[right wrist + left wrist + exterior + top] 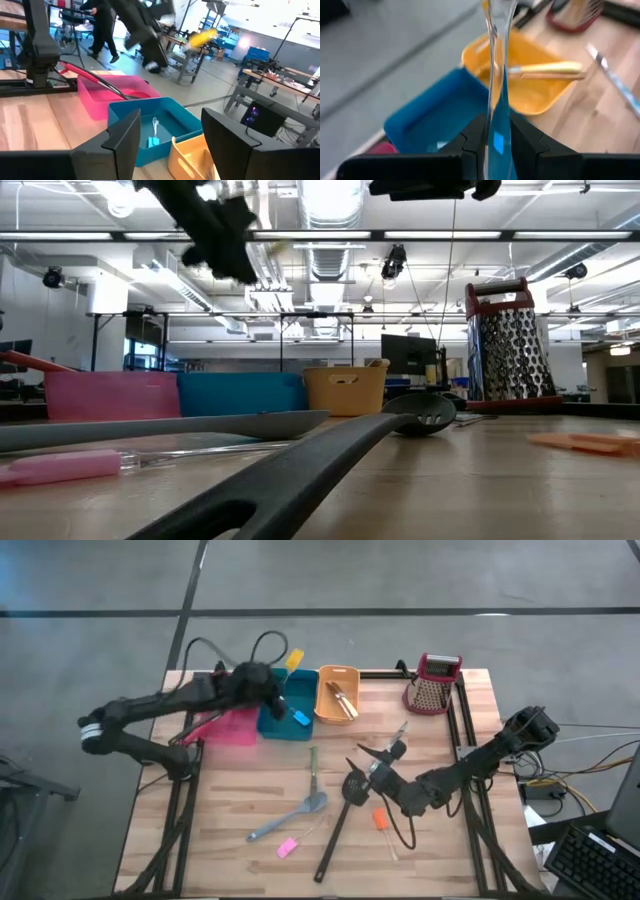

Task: Pick & Place Kitchen Items
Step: Put the yellow spatula into the blue bin

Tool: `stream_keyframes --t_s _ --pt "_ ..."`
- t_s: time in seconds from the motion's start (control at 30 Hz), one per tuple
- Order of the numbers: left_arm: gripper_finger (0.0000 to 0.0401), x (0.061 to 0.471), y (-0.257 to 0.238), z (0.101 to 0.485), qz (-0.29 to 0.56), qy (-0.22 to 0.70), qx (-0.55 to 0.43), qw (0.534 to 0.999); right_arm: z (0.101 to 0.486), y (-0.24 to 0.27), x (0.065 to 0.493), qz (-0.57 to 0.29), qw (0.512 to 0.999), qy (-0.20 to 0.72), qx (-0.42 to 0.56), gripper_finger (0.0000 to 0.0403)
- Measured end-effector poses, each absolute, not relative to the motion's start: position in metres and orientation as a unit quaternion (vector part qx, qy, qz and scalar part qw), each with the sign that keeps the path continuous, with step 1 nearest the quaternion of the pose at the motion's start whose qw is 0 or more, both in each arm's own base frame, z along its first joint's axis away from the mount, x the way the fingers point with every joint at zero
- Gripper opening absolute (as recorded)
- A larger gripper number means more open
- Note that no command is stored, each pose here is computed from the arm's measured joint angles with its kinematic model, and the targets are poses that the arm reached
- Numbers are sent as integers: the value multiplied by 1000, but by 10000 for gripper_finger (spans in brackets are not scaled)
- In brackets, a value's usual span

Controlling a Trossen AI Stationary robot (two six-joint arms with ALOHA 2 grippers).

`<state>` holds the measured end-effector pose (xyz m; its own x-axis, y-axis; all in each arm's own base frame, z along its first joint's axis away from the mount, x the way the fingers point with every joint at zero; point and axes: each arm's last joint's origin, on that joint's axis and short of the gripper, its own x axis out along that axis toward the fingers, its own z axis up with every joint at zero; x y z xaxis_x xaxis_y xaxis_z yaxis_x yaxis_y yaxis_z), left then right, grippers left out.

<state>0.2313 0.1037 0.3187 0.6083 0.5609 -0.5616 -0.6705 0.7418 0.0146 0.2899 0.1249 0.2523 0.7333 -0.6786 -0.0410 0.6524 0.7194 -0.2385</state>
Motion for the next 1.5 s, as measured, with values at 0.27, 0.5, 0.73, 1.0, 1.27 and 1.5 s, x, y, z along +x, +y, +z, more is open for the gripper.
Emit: stream_keyframes --t_s 0.27,0.5,0.73,1.0,1.27,1.5 --pt "65 253 156 271 352 388 -179 833 252 117 273 -371 919 97 -90 179" --pt "65 272 172 229 342 451 -200 800 254 109 257 -379 918 108 -51 169" --pt "65 275 190 203 328 490 -259 765 253 108 255 -367 922 116 -43 184" --pt "65 270 196 184 320 532 -293 727 253 108 255 -367 922 116 -43 202" --pt "65 270 201 174 304 537 -316 720 253 108 255 -367 922 116 -43 191" --pt "104 271 202 173 293 541 -301 729 253 108 255 -367 922 116 -43 170"
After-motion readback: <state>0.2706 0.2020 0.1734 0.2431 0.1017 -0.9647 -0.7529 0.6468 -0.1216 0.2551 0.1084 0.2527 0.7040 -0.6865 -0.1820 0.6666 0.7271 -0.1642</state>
